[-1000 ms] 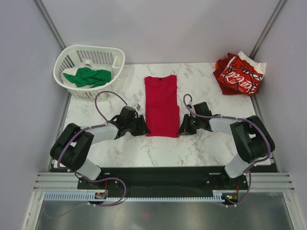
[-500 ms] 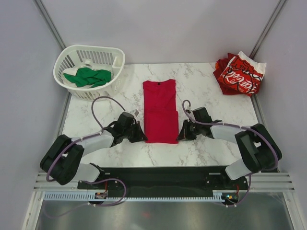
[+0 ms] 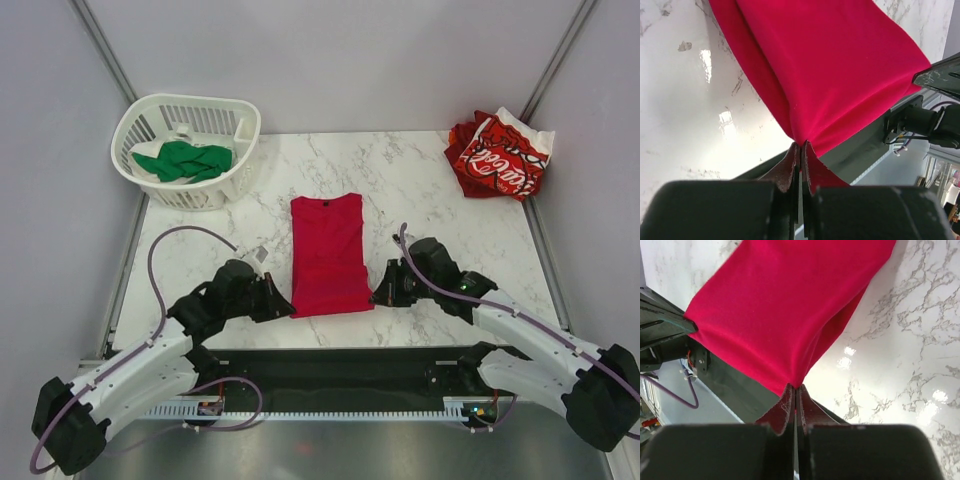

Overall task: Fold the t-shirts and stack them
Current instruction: Fold the tshirt

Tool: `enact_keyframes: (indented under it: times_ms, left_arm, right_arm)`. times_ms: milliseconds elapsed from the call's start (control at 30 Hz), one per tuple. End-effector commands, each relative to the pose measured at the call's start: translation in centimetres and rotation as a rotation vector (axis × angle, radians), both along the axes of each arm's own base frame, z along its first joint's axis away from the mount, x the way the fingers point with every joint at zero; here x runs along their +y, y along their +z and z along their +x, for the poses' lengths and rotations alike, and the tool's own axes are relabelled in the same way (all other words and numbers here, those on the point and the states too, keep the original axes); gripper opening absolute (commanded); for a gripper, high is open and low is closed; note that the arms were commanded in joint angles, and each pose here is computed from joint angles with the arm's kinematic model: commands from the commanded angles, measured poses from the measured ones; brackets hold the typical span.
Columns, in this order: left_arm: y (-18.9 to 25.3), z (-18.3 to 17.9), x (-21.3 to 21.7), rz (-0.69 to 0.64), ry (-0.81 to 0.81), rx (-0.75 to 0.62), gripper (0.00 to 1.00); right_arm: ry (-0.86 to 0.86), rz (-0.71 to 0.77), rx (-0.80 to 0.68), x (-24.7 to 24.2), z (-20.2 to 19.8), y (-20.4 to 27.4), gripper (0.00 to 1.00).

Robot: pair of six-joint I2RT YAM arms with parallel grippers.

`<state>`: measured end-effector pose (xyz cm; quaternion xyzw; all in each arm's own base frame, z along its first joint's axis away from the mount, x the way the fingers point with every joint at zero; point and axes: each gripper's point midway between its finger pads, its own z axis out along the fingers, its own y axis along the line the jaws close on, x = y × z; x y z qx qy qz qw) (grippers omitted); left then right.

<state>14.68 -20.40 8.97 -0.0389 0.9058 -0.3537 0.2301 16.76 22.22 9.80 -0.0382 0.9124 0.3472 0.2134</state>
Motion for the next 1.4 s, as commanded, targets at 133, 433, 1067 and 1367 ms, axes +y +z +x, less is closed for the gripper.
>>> enact_keyframes:
  times_ms: [133,433,1067,1367]
  left_arm:
    - [5.2,1.7,1.3,0.076,0.082,-0.053,0.02]
    - [11.8,8.5,0.0,0.225,0.092,-0.193,0.02]
    - [11.3,22.7,-1.0,0.341,0.054,-0.166,0.02]
    - [7.7,31.5,-2.4,0.265,-0.023,-0.095,0.11]
  right_arm:
    - [-0.07,-0.066,-0.125,-0.5,3.5,6.0,0.0]
    - [-0.102,-0.187,-0.255,0.5,10.5,10.2,0.0]
    - [-0.162,-0.229,-0.221,0.2,22.1,8.6,0.0]
    - [-0.238,-0.232,-0.149,-0.3,29.0,5.3,0.06]
